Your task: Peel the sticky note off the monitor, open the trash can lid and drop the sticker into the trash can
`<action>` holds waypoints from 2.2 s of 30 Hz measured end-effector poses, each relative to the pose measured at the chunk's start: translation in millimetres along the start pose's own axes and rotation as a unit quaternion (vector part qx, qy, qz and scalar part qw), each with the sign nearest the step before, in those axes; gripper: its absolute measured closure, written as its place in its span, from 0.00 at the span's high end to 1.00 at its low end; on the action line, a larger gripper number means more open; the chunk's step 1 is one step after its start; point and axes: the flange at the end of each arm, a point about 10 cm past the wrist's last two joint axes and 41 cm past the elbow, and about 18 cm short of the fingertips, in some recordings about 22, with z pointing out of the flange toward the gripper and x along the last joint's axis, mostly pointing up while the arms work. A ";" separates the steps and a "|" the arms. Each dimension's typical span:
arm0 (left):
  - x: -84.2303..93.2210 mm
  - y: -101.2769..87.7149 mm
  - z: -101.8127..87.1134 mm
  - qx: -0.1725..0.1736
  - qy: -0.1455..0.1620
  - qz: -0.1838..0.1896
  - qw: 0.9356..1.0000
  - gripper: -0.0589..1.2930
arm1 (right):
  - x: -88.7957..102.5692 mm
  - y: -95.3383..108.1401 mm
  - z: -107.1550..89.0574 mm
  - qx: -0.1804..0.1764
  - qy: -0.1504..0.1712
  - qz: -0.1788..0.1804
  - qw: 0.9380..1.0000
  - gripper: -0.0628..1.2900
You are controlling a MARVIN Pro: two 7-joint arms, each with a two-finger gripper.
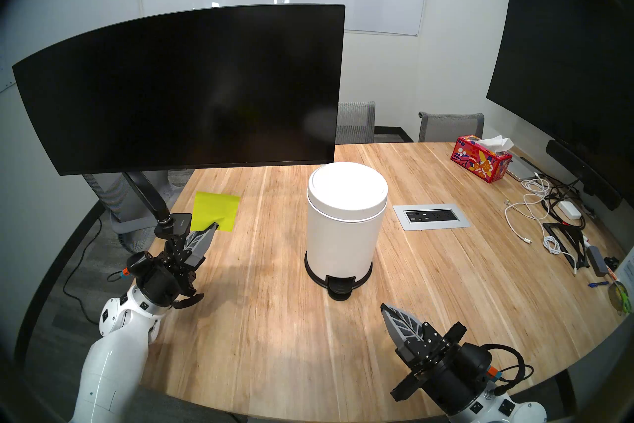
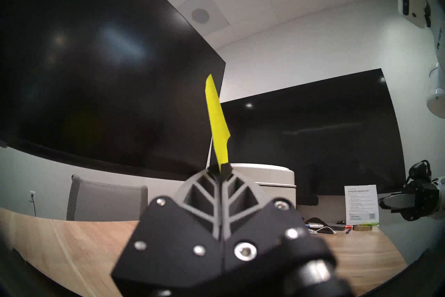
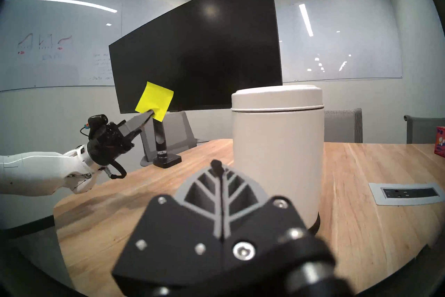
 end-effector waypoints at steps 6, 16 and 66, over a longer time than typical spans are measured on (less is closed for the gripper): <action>10.8 20.1 -0.2 -0.028 0.002 0.008 1.000 0.03 | -14.6 3.1 2.7 0.006 -0.022 0.003 1.000 0.03; 31.7 49.0 1.3 -0.058 0.006 0.023 0.998 0.03 | -43.8 10.2 15.3 0.015 -0.057 0.009 0.998 0.03; 96.0 134.2 23.7 0.038 -0.099 0.034 0.994 0.03 | -84.2 66.0 132.3 0.041 -0.164 -0.016 0.985 0.03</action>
